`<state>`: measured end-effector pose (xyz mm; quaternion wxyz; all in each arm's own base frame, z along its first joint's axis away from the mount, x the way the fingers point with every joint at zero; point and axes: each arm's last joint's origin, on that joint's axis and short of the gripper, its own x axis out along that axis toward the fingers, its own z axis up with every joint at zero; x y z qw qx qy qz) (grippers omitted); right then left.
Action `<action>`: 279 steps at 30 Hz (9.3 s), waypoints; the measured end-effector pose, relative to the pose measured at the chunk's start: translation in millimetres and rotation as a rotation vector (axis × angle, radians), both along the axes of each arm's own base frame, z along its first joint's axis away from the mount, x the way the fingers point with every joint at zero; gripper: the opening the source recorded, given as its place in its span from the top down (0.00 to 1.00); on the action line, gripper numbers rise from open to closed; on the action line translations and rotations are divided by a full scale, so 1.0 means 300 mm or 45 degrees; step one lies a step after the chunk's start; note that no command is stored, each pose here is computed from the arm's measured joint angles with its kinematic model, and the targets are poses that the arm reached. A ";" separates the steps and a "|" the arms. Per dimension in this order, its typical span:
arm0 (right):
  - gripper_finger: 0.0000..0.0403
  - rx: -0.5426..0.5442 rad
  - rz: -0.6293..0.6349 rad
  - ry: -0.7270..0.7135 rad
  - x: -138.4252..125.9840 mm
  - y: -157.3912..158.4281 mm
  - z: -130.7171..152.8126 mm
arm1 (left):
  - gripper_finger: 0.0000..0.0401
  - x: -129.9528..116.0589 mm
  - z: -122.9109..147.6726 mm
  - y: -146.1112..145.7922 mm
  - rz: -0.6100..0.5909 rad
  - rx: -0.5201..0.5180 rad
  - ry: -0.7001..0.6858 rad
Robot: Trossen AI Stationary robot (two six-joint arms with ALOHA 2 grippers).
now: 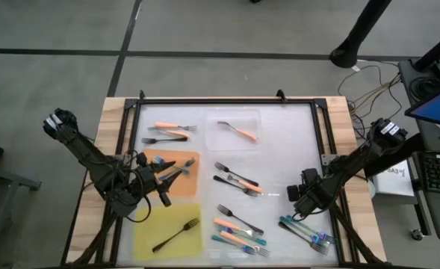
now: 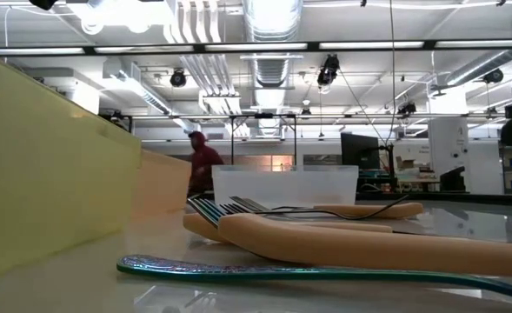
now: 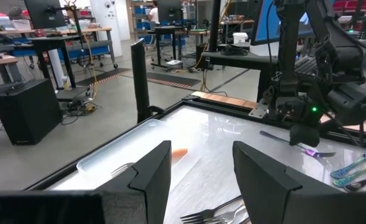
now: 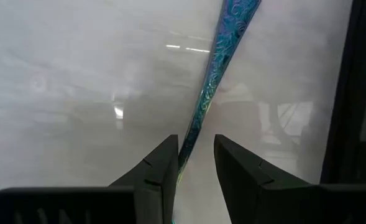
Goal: Sort silverware by color (type)
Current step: Put the blue fork into the orange bin
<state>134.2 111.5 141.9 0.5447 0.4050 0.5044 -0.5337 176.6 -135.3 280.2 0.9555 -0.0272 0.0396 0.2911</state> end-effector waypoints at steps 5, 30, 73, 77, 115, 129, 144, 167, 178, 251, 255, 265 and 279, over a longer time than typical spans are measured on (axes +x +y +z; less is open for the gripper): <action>0.79 0.006 0.002 -0.020 -0.002 -0.002 -0.013 | 0.62 0.000 0.000 0.000 0.000 0.000 0.000; 0.98 -0.291 0.388 -0.575 0.090 0.020 0.145 | 0.62 0.049 -0.062 -0.036 0.027 -0.074 -0.029; 0.98 -1.613 1.274 -0.157 0.687 0.192 0.382 | 0.62 0.473 -0.053 0.084 -0.070 -0.025 -0.280; 0.98 -1.631 1.255 -0.148 0.686 0.191 0.382 | 0.71 0.465 -0.048 0.071 -0.083 0.010 -0.263; 0.80 -1.524 1.357 -0.235 0.664 0.192 0.425 | 1.00 0.354 0.002 0.094 0.255 0.194 0.012; 0.80 -1.498 1.319 -0.258 0.599 0.168 0.483 | 1.00 0.102 -0.007 -0.044 0.289 0.287 0.099; 0.80 -1.474 1.275 -0.286 0.578 0.154 0.497 | 1.00 0.009 0.003 0.078 -0.173 0.039 0.629; 0.80 -1.436 1.246 -0.330 0.583 0.149 0.494 | 1.00 0.030 -0.086 0.136 -0.288 -0.218 1.398; 0.80 -1.428 1.255 -0.329 0.582 0.149 0.494 | 0.92 0.064 -0.132 0.116 -0.290 -0.153 1.499; 0.82 0.630 0.764 0.150 0.062 0.271 -0.009 | 0.64 0.282 0.008 0.007 -0.615 -0.279 0.443; 0.88 0.620 0.788 0.162 0.059 0.267 -0.023 | 0.64 0.286 0.015 0.005 -0.620 -0.288 0.409; 0.97 0.613 0.907 0.128 0.057 0.262 -0.013 | 0.64 0.302 0.052 -0.001 -0.604 -0.325 0.233; 0.98 0.061 0.996 -0.431 0.114 0.185 0.169 | 0.64 0.356 -0.010 -0.021 -0.536 -0.320 0.236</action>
